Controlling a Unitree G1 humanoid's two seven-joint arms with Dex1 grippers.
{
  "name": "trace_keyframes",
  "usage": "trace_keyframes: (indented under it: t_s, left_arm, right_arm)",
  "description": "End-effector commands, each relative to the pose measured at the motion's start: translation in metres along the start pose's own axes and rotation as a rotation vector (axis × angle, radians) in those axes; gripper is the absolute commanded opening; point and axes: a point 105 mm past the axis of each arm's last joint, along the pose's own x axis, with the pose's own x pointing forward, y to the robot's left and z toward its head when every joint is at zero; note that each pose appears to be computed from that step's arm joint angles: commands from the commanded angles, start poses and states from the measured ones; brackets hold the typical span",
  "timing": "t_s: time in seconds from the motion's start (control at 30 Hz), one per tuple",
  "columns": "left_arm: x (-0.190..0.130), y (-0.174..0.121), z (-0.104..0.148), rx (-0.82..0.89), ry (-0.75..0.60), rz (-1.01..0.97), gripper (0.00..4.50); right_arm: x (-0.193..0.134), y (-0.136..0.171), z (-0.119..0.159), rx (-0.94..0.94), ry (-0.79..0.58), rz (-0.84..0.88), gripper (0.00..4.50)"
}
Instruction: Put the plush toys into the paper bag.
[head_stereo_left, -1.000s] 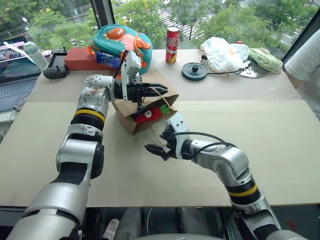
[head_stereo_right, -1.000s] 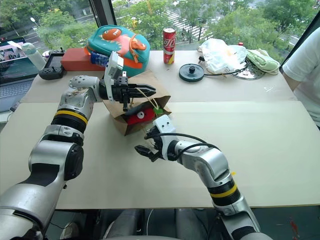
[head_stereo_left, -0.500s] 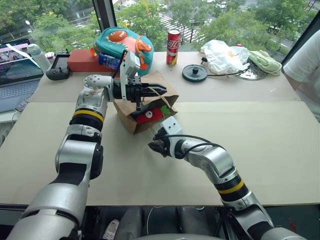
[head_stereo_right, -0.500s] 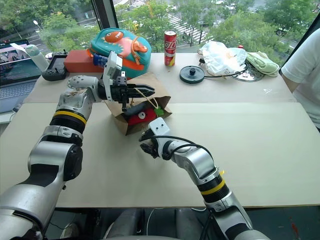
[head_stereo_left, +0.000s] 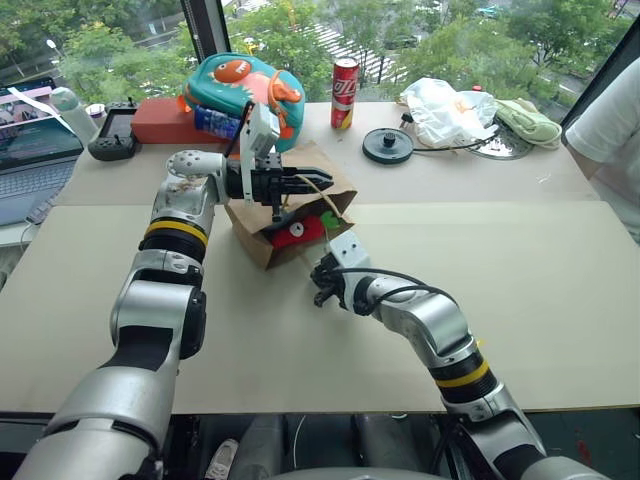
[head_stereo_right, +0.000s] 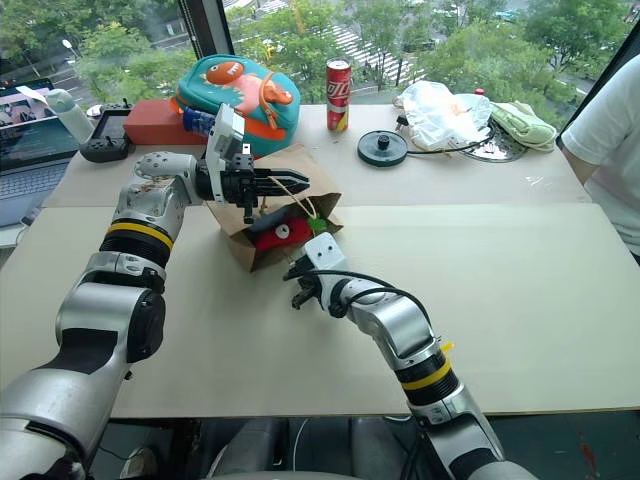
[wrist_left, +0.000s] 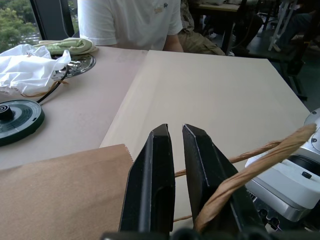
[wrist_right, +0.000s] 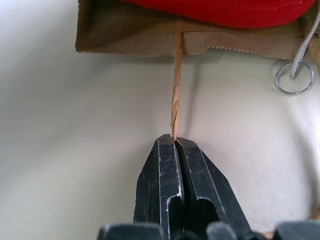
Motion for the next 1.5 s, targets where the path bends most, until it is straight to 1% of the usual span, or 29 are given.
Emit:
trace_keyframes:
  t_s: [0.03, 0.1, 0.2, 0.23, 0.27, 0.4, 0.5, 0.6, 0.7, 0.83, 0.9, 1.0, 1.13, 1.2, 1.27, 1.43, 1.5]
  left_arm:
    - [-0.001, 0.000, 0.014, 0.048, -0.032, 0.001, 0.51]
    - [-0.001, 0.000, 0.014, 0.047, -0.034, 0.001, 0.51]
    - [0.001, -0.001, 0.013, 0.043, -0.039, -0.002, 0.51]
    - [0.002, -0.001, 0.013, 0.041, -0.041, -0.003, 0.51]
    - [0.002, -0.001, 0.012, 0.040, -0.043, -0.005, 0.51]
    - [0.010, -0.011, 0.007, 0.021, -0.058, -0.050, 0.51]
    - [0.012, -0.015, 0.008, 0.018, -0.065, -0.065, 0.51]
    - [0.017, -0.020, 0.022, 0.008, -0.112, -0.091, 0.51]
    - [0.021, -0.024, 0.049, 0.001, -0.189, -0.115, 0.51]
    - [0.021, -0.025, 0.072, -0.020, -0.253, -0.114, 0.51]
    - [0.019, -0.024, 0.077, -0.028, -0.266, -0.104, 0.51]
    - [0.015, -0.020, 0.070, -0.035, -0.249, -0.074, 0.51]
    - [0.005, -0.011, 0.043, -0.069, -0.194, -0.006, 0.51]
    - [0.004, -0.010, 0.037, -0.076, -0.180, 0.004, 0.51]
    - [0.003, -0.008, 0.034, -0.076, -0.167, 0.011, 0.51]
    - [0.001, -0.003, 0.031, -0.076, -0.160, 0.034, 0.51]
    - [0.001, -0.004, 0.033, -0.074, -0.165, 0.024, 0.51]
  right_arm:
    - [-0.001, 0.010, -0.006, 0.038, 0.021, 0.058, 0.10]
    - [-0.009, 0.015, 0.010, 0.056, -0.044, 0.099, 0.10]
    - [-0.030, 0.021, 0.036, 0.033, -0.143, 0.176, 0.10]
    - [-0.035, 0.021, 0.041, 0.033, -0.161, 0.189, 0.10]
    - [-0.040, 0.020, 0.045, 0.035, -0.176, 0.193, 0.10]
    - [-0.083, 0.006, 0.088, -0.021, -0.324, 0.190, 0.10]
    - [-0.101, 0.006, 0.108, -0.039, -0.390, 0.198, 0.10]
    - [-0.113, 0.009, 0.124, -0.054, -0.435, 0.208, 0.10]
    - [-0.121, 0.015, 0.138, -0.082, -0.471, 0.227, 0.10]
    - [-0.127, 0.019, 0.146, -0.109, -0.493, 0.239, 0.10]
    - [-0.131, 0.018, 0.150, -0.124, -0.503, 0.231, 0.10]
    - [-0.135, 0.011, 0.152, -0.143, -0.503, 0.199, 0.10]
    - [-0.146, -0.004, 0.155, -0.165, -0.498, 0.134, 0.10]
    - [-0.149, -0.008, 0.155, -0.171, -0.495, 0.120, 0.10]
    - [-0.149, -0.007, 0.153, -0.188, -0.475, 0.122, 0.10]
    - [-0.138, 0.010, 0.142, -0.217, -0.416, 0.192, 0.10]
    - [-0.129, 0.014, 0.127, -0.211, -0.349, 0.210, 0.10]
